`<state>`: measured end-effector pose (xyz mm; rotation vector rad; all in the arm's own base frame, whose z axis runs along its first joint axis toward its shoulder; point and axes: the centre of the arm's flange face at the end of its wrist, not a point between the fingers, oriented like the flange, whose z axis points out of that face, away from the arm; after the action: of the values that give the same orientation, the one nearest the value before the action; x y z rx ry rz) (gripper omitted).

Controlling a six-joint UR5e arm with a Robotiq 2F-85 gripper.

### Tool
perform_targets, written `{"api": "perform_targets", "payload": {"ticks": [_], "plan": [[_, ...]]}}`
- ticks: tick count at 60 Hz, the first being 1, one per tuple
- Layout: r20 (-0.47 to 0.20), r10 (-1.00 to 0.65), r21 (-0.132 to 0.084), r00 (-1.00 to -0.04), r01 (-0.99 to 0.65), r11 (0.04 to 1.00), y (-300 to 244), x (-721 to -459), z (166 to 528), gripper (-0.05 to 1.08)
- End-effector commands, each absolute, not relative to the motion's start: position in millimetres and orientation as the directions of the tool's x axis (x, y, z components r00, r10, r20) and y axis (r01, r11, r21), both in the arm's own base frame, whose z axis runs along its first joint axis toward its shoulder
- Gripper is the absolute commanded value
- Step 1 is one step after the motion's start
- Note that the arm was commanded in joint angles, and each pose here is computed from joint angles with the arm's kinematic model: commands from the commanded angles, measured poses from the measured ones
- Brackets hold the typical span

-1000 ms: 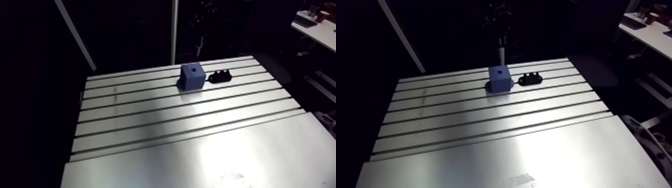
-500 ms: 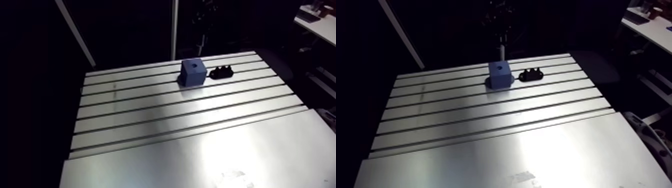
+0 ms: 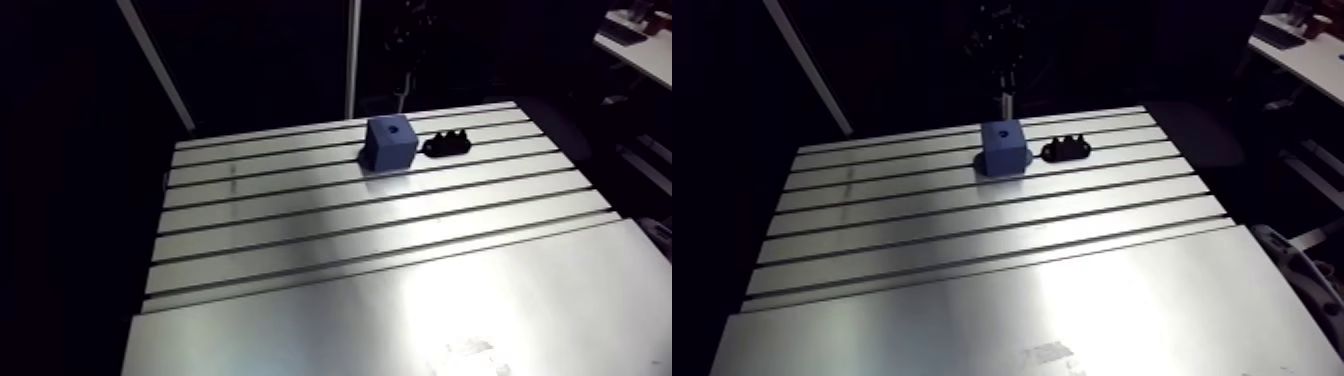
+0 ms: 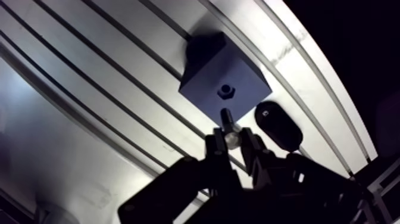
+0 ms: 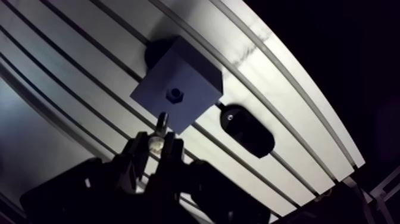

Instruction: Pick up the M10 bolt and insert it into the hex recess until seated.

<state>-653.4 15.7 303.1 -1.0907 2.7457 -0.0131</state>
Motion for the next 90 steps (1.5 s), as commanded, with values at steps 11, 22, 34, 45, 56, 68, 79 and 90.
{"api": "perform_targets", "payload": {"ticks": [11, 22, 34, 45, 56, 68, 79, 90], "plan": [[-0.177, -0.681, -0.08, -0.711, -0.679, 0.73, 13.8, -655.5, 294.0, 0.92], [-0.187, -0.68, -0.076, -0.709, -0.68, 0.729, 14.9, -655.7, 292.2, 0.92], [-0.221, -0.678, -0.062, -0.701, -0.683, 0.727, 18.9, -657.1, 285.0, 0.92], [-0.222, -0.68, -0.062, -0.699, -0.686, 0.725, 19.2, -657.6, 284.7, 0.91], [-0.218, -0.68, -0.059, -0.701, -0.685, 0.726, 16.3, -658.2, 285.0, 0.91], [-0.213, -0.679, -0.055, -0.703, -0.685, 0.726, 13.2, -660.9, 280.6, 0.91], [-0.213, -0.682, -0.057, -0.7, -0.688, 0.724, 9.3, -662.8, 276.4, 0.91], [-0.214, -0.682, -0.062, -0.699, -0.687, 0.724, 9.2, -662.8, 273.5, 0.91]]}}
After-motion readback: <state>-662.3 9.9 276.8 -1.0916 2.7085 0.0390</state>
